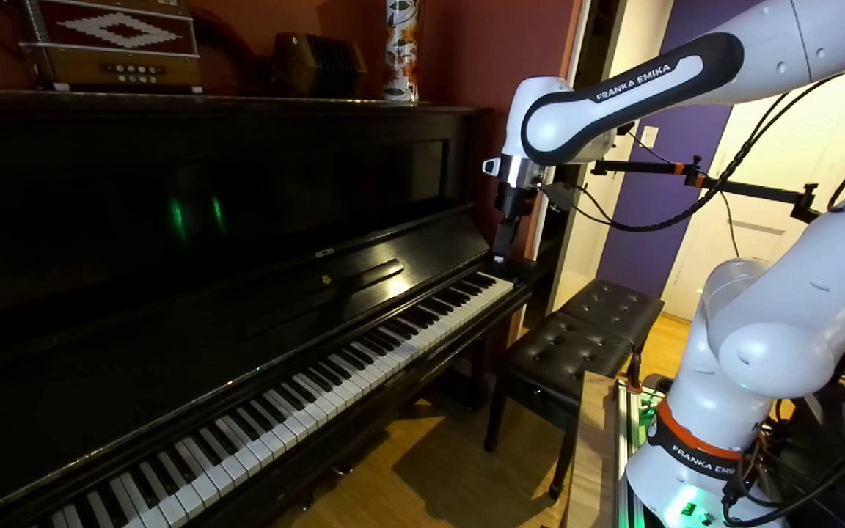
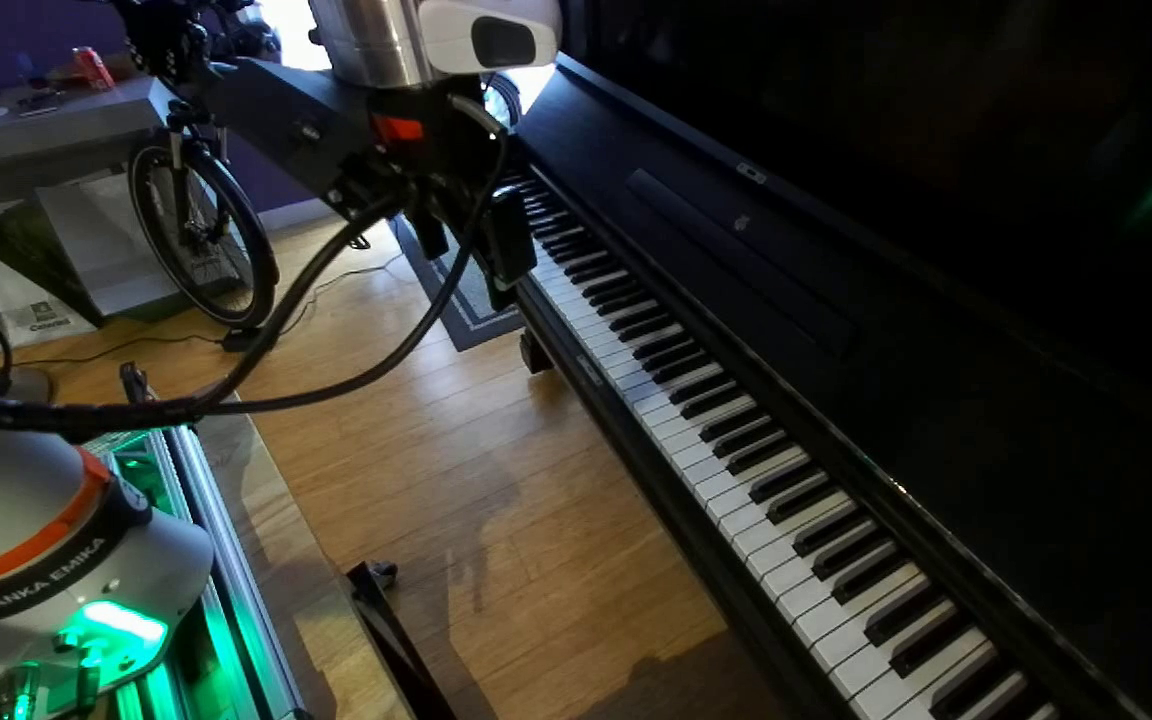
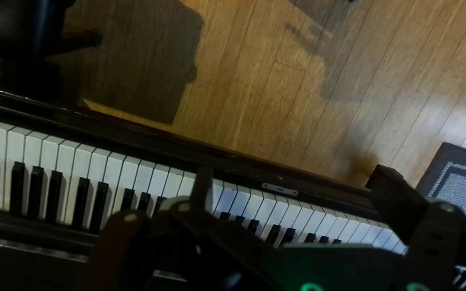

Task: Press the black middle key on the keyboard

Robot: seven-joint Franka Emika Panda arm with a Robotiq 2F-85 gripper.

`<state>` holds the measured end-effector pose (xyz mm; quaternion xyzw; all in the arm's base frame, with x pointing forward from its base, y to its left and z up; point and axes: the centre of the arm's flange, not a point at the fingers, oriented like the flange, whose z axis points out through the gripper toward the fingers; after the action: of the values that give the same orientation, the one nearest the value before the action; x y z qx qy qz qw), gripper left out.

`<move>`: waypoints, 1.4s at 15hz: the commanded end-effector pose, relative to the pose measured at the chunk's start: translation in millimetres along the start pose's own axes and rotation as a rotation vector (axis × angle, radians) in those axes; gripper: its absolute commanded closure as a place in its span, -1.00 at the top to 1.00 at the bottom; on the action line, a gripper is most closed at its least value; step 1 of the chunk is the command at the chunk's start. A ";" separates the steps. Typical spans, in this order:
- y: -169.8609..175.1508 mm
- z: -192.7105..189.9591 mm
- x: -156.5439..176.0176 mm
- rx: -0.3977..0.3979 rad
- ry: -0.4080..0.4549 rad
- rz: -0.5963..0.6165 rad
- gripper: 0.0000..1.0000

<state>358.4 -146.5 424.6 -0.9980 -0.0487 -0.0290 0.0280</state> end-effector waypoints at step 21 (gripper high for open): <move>-99.7 181.4 212.1 -0.090 0.005 0.335 -1.00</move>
<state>550.8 -23.3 287.2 -0.9934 0.1116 -0.0255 0.0089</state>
